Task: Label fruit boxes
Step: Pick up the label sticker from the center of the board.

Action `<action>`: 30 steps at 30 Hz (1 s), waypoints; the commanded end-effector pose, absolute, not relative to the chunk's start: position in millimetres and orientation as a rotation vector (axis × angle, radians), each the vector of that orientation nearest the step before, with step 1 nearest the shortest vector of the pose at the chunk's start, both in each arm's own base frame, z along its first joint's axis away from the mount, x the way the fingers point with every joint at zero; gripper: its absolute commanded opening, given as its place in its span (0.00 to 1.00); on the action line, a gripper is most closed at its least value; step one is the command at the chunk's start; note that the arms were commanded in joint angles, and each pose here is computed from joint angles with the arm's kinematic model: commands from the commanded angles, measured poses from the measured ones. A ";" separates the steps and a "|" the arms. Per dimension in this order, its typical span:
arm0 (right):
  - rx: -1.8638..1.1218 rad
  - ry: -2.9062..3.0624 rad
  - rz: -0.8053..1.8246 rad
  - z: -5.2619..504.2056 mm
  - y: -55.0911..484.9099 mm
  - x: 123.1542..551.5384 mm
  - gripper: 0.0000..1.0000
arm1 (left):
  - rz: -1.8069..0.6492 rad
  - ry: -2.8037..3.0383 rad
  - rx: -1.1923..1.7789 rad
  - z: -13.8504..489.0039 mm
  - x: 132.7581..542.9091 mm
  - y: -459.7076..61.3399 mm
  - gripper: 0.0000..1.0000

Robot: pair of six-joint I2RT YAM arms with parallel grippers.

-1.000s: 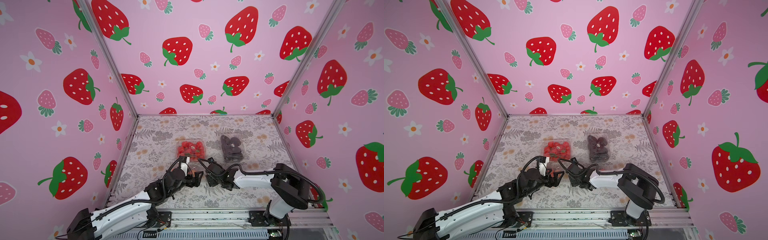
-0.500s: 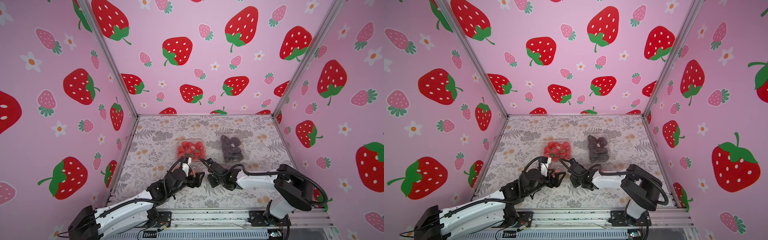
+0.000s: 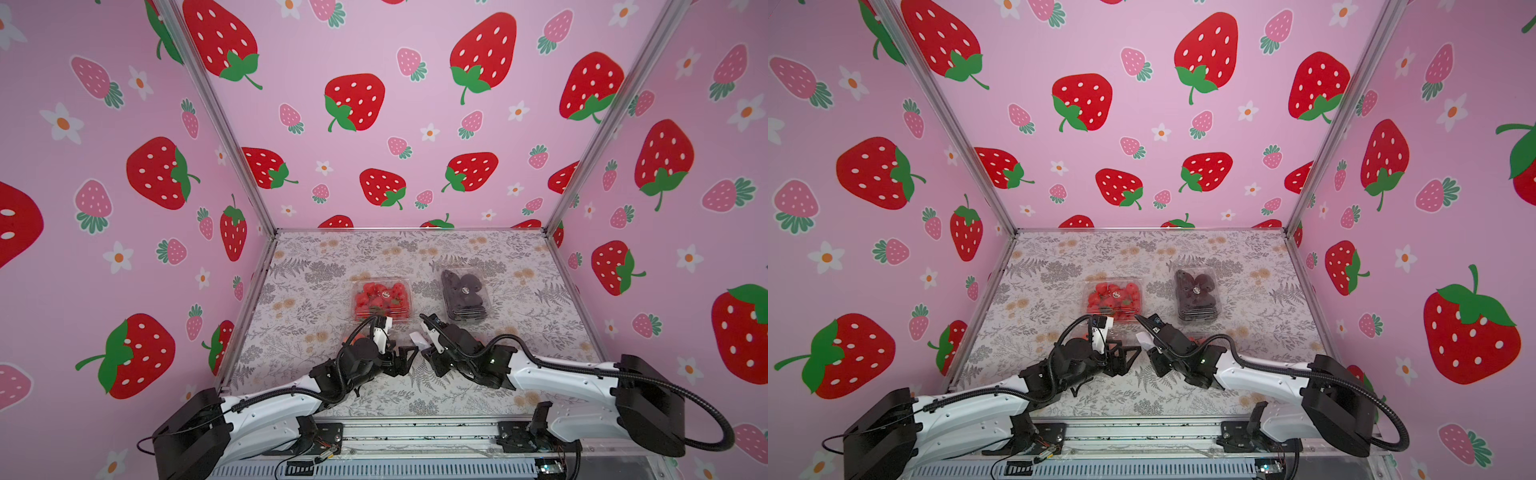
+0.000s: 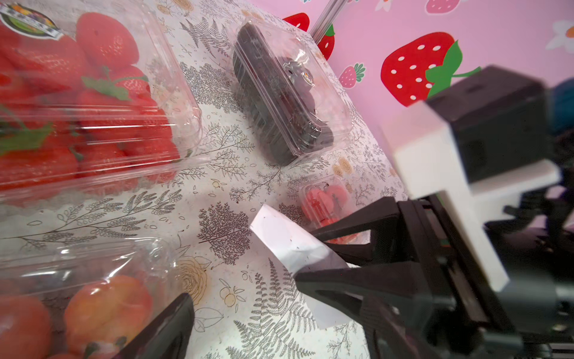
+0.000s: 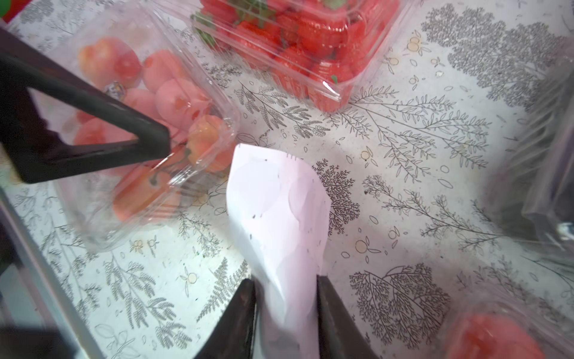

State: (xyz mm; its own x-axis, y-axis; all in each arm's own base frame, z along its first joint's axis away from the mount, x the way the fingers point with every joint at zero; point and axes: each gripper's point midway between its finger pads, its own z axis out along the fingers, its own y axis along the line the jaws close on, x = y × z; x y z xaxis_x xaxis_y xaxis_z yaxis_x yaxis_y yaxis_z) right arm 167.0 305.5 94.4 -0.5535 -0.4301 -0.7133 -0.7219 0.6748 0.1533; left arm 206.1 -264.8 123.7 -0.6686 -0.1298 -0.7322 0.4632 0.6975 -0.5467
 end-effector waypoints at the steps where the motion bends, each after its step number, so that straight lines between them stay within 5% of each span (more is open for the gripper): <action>1: -0.944 2.154 0.638 108.3 306.5 159.3 0.35 | -1.047 2.009 0.229 155.7 214.9 -282.0 0.91; 12: -1.002 2.097 0.756 117.9 313.2 144.9 0.34 | -1.142 1.949 0.227 164.1 219.2 -300.3 0.75; 18: -1.019 2.088 0.785 120.7 316.9 141.8 0.34 | -1.134 1.972 0.217 160.2 222.0 -303.2 0.52; 25: -1.028 2.100 0.758 116.3 321.8 146.4 0.36 | -1.130 2.009 0.236 154.9 222.0 -308.6 0.00; 30: -1.021 2.091 0.729 117.5 321.0 150.7 0.50 | -1.124 2.021 0.247 154.5 221.4 -309.5 0.00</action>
